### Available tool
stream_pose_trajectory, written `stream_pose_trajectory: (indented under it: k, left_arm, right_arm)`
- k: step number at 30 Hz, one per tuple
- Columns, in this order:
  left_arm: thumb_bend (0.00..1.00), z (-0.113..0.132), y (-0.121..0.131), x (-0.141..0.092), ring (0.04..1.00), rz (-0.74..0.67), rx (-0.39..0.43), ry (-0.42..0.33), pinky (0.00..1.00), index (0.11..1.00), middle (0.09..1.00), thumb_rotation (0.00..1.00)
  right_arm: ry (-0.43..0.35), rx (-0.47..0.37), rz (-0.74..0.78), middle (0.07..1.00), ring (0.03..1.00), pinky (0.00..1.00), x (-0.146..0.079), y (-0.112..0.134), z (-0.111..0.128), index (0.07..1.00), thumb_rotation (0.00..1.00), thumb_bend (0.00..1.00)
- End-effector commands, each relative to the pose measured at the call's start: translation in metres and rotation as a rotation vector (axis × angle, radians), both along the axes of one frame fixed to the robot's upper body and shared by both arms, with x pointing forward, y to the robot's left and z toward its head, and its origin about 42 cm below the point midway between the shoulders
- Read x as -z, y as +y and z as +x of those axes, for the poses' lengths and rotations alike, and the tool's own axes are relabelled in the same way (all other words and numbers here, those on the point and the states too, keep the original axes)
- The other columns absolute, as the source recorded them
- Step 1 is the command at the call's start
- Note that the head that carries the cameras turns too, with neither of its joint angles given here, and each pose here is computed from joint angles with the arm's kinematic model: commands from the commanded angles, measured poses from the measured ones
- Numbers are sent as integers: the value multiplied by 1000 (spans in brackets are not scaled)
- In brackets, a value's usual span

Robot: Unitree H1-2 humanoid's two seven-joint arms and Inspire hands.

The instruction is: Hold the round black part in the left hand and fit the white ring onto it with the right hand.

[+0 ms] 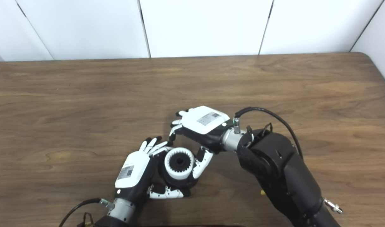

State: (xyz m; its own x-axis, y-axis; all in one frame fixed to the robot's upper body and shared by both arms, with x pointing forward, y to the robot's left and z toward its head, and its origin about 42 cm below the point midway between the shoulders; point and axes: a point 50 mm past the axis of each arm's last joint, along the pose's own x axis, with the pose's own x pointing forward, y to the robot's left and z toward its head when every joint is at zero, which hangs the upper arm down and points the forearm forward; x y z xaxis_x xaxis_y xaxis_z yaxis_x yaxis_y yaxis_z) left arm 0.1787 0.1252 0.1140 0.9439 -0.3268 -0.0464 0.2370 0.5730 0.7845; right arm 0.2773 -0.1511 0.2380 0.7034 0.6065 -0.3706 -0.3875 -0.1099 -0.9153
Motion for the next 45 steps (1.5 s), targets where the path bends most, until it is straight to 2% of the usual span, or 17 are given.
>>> stream_pose_trajectory:
  k: [1,8,16,23,37,45]
  left_arm:
    - [516,-3,-16,-1,975,-17,33,30,1000,484,866,62]
    - [515,-3,-14,1,979,-12,38,35,1000,484,866,62]
    - [516,-2,-15,1,968,-7,29,35,1000,484,861,61]
    - [515,1,-12,1,973,5,31,30,1000,484,862,63]
    - [515,12,-1,7,965,45,-23,0,1000,485,853,64]
    - [515,18,7,8,928,114,-63,-8,1000,493,831,77]
  right_arm:
    - [-36,-9,17,928,1000,1000,-14,2,2,801,472,1000]
    - [-65,-9,63,938,1000,1000,-31,7,6,819,527,1000]
    - [-91,9,74,939,1000,1000,-55,5,8,803,474,1000]
    - [-107,33,67,947,1000,1000,-68,-3,10,810,446,1000]
    - [-125,76,105,950,1000,1000,-90,-20,11,794,390,1000]
    - [-138,101,122,956,1000,1000,-89,-22,16,799,468,1000]
